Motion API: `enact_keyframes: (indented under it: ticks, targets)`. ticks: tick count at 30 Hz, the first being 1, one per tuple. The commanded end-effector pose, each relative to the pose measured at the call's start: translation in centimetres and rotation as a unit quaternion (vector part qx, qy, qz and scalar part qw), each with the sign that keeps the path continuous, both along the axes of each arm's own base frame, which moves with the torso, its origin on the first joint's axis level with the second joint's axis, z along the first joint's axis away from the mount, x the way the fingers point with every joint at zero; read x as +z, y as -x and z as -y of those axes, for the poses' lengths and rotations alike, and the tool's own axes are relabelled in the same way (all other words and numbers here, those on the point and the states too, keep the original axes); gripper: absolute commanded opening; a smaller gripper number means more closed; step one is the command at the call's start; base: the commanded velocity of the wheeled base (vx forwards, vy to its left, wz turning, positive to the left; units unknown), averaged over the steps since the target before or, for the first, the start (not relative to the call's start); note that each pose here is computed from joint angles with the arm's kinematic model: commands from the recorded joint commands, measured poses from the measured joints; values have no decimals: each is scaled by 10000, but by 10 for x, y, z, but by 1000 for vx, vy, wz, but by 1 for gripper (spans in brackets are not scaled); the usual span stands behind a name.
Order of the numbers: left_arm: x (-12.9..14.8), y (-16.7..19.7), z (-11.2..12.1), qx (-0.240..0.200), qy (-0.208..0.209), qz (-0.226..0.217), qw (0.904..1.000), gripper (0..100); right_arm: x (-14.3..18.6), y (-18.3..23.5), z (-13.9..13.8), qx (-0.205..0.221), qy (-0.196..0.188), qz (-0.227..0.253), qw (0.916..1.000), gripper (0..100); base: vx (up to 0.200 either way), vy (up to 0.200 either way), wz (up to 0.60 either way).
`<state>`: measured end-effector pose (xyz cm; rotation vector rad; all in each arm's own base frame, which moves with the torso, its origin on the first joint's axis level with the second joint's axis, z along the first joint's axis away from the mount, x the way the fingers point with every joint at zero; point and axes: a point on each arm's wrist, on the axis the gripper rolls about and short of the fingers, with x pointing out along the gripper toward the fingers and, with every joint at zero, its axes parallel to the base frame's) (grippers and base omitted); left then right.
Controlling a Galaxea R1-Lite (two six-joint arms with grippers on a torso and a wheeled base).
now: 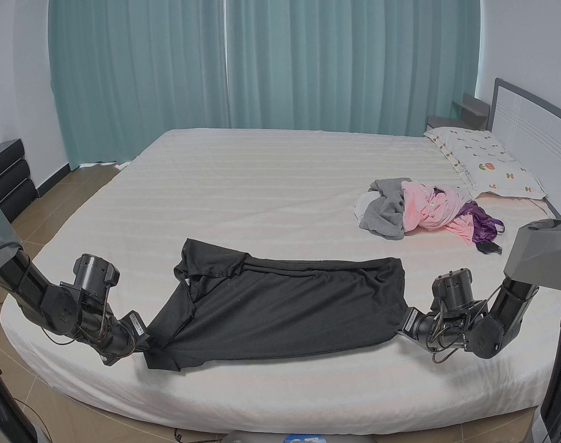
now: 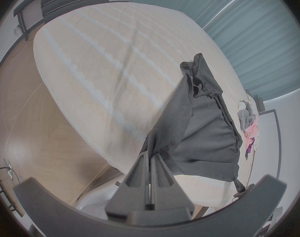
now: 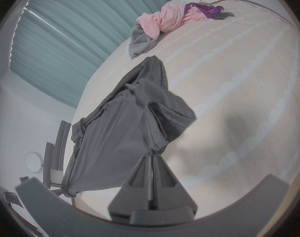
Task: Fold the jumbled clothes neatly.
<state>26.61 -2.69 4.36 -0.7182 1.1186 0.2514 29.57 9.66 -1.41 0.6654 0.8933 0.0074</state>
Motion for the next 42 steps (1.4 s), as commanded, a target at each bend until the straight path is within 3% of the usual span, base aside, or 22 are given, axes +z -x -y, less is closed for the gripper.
enact_keyframes:
  ticks: [1,12,20,29,30,34,42]
  targets:
    - [-1,5,6,-131,-27,-47,9999,0,24,17,9,-41,-38,183,9998,0,0,0,0]
    - [-2,19,26,-561,-95,-142,9983,0,36,66,40,55,386,-19,9992,0,0,0,0]
    - [1,35,37,-866,-107,-168,9960,0,34,98,47,347,676,-244,9968,0,0,0,0]
    - [-2,40,41,-974,-126,-258,9948,0,20,106,49,628,912,-616,9919,0,0,0,0]
    - [-2,40,42,-981,-126,-257,9948,0,16,106,49,658,936,-670,9912,100,0,0,0]
    - [-5,41,41,-982,-140,-333,9945,0,6,102,47,711,972,-845,9891,100,0,0,0]
    - [-6,41,41,-964,-145,-341,9947,0,7,70,37,720,712,-315,9944,100,0,0,0]
